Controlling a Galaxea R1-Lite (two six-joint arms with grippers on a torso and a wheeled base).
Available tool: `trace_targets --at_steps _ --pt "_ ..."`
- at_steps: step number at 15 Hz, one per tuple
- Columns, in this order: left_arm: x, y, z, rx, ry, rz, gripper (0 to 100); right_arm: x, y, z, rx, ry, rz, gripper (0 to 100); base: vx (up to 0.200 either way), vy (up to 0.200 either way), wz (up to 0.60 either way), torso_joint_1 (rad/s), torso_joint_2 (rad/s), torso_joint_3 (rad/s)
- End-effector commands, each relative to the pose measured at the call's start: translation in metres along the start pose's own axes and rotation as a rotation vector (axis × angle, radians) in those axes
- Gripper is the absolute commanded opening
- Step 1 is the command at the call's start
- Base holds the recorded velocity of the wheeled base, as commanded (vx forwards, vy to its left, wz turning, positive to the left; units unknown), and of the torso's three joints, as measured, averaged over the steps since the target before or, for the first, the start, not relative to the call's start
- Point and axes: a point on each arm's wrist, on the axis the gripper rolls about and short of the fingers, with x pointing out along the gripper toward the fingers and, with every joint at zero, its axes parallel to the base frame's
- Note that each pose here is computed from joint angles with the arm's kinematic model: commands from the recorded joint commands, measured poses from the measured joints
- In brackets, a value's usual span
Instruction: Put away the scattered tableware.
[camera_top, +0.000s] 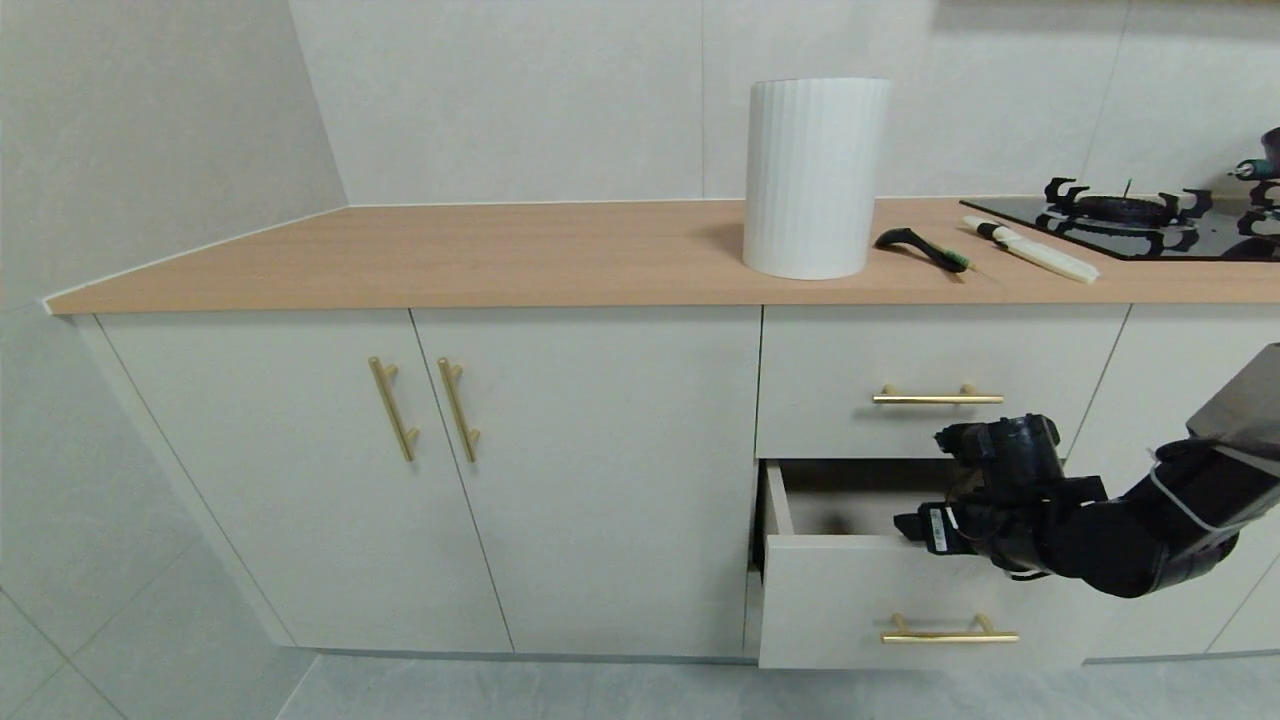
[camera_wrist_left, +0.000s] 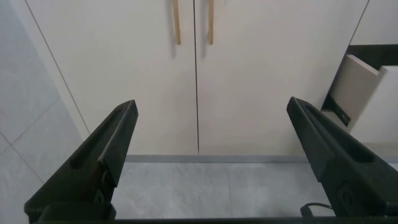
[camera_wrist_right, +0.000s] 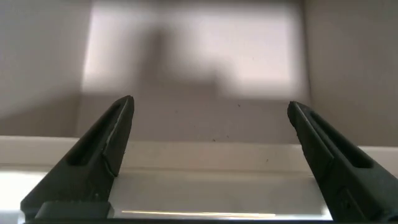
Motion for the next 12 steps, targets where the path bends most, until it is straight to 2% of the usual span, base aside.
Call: trace_targets --at_steps 1,4,8,10,12 --pt "0.000 0.000 0.000 0.000 0.000 0.000 100 -0.019 -0.001 0.009 -0.003 -0.010 0.013 100 0.000 0.000 0.00 0.000 0.00 0.000" --pt "0.000 0.000 0.000 0.000 0.000 0.000 100 -0.047 -0.005 0.002 -0.120 0.124 0.044 100 0.000 0.000 0.00 0.000 0.00 0.000" --pt "0.000 0.000 0.000 0.000 0.000 0.000 100 -0.073 0.004 -0.008 -0.224 0.209 0.080 100 0.000 0.000 0.00 0.000 0.00 0.000" --pt "0.000 0.000 0.000 0.000 0.000 0.001 100 -0.094 0.003 -0.016 -0.327 0.307 0.094 100 0.000 0.000 0.00 0.000 0.00 0.000" --pt "0.000 0.000 0.000 0.000 0.000 0.000 100 -0.104 0.006 -0.019 -0.365 0.348 0.105 100 0.000 0.000 0.00 0.000 0.00 0.000"
